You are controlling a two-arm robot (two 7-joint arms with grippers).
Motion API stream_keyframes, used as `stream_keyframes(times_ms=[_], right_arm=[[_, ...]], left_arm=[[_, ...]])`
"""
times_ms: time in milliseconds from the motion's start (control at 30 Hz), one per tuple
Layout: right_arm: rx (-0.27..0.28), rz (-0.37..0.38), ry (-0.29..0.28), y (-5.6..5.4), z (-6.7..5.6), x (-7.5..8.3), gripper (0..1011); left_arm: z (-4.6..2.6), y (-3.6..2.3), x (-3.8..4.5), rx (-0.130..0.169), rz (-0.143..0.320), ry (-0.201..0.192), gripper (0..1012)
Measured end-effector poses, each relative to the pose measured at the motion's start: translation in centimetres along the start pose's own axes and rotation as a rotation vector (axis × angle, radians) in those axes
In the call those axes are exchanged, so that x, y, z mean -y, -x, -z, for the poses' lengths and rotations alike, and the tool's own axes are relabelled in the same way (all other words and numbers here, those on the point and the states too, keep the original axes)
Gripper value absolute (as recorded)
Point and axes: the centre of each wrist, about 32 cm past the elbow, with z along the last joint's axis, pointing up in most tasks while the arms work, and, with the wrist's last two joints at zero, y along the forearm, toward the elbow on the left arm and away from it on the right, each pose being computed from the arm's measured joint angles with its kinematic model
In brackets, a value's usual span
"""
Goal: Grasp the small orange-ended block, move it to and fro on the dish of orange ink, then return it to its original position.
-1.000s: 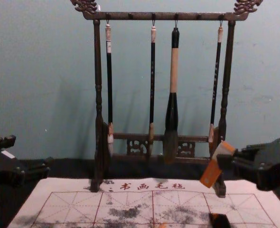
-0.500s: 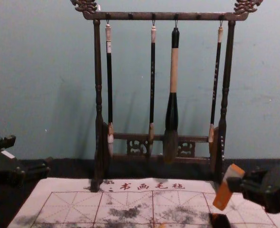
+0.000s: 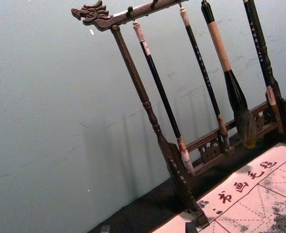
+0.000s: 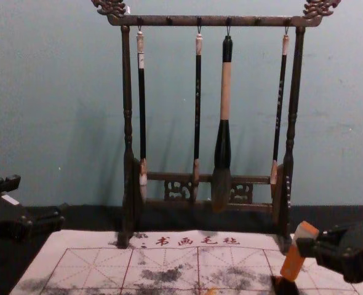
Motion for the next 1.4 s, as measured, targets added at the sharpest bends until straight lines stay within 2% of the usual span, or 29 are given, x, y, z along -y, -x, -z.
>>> stream_keyframes(times_ms=[667,1400], right_arm=[[-0.008,-0.013,0.016,0.31,0.17,-0.65,127],[-0.021,-0.009,0.018,0.52,0.55,-0.43,129]], left_arm=[[0.0,0.0,0.0,0.0,0.0,0.0,1001],[0.0,0.0,0.0,0.0,0.0,0.0,1001]])
